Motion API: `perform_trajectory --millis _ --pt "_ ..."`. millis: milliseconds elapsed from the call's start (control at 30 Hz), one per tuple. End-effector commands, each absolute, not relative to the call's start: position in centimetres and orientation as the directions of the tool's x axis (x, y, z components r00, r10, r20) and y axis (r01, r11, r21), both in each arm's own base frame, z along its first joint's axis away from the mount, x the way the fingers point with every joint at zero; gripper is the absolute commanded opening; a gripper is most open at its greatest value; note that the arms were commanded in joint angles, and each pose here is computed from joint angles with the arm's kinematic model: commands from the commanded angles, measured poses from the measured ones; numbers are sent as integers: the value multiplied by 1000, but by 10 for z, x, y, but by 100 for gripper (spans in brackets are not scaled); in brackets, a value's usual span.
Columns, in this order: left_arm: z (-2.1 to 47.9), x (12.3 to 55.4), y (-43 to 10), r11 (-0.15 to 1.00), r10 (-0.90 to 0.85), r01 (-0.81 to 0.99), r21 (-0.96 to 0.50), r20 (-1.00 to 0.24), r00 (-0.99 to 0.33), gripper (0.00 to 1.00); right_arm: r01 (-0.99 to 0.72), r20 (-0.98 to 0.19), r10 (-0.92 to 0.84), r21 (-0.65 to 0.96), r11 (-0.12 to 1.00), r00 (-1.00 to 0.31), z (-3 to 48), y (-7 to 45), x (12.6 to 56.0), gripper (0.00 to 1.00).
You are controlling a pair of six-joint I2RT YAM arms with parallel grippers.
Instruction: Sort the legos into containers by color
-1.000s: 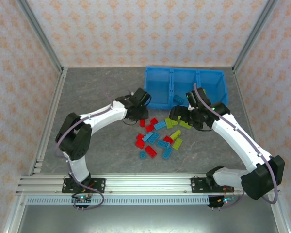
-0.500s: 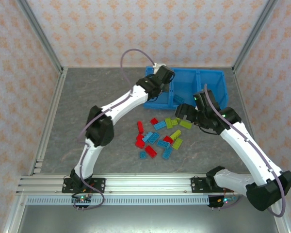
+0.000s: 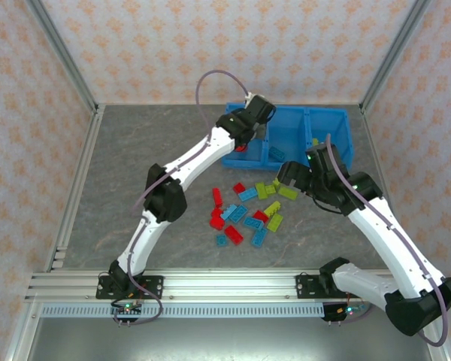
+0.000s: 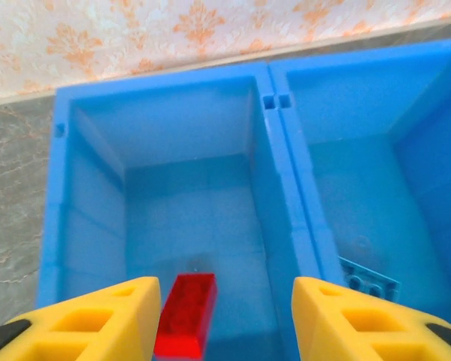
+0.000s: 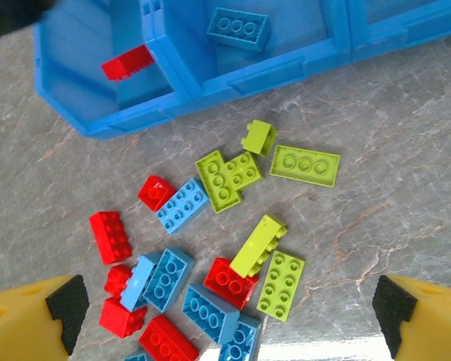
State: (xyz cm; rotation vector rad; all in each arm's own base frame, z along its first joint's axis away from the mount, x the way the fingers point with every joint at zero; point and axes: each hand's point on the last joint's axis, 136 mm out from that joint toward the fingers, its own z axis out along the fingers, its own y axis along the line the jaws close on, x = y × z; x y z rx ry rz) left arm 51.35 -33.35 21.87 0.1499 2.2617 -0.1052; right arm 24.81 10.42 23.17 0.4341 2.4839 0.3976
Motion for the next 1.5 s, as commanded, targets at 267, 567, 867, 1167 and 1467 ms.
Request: perform_trajectory --millis 267,567,867,1167,1467 --pt "341 312 -273 864 217 501 -58 -854 -473 52 361 -424 378 124 924 -823 143 92 279 100" --pt "288 242 -181 711 602 612 347 -749 -275 73 394 -310 398 77 916 -864 62 93 319 99" --pt "244 250 -185 708 612 603 367 -745 -265 94 414 -251 408 32 910 -878 31 92 325 99" --pt "235 253 -169 716 639 551 428 -720 -271 98 449 -228 430 -36 893 -874 12 80 310 81" --pt "235 249 -162 722 631 532 442 -736 -246 100 494 -245 479 1 870 -843 22 76 298 69"
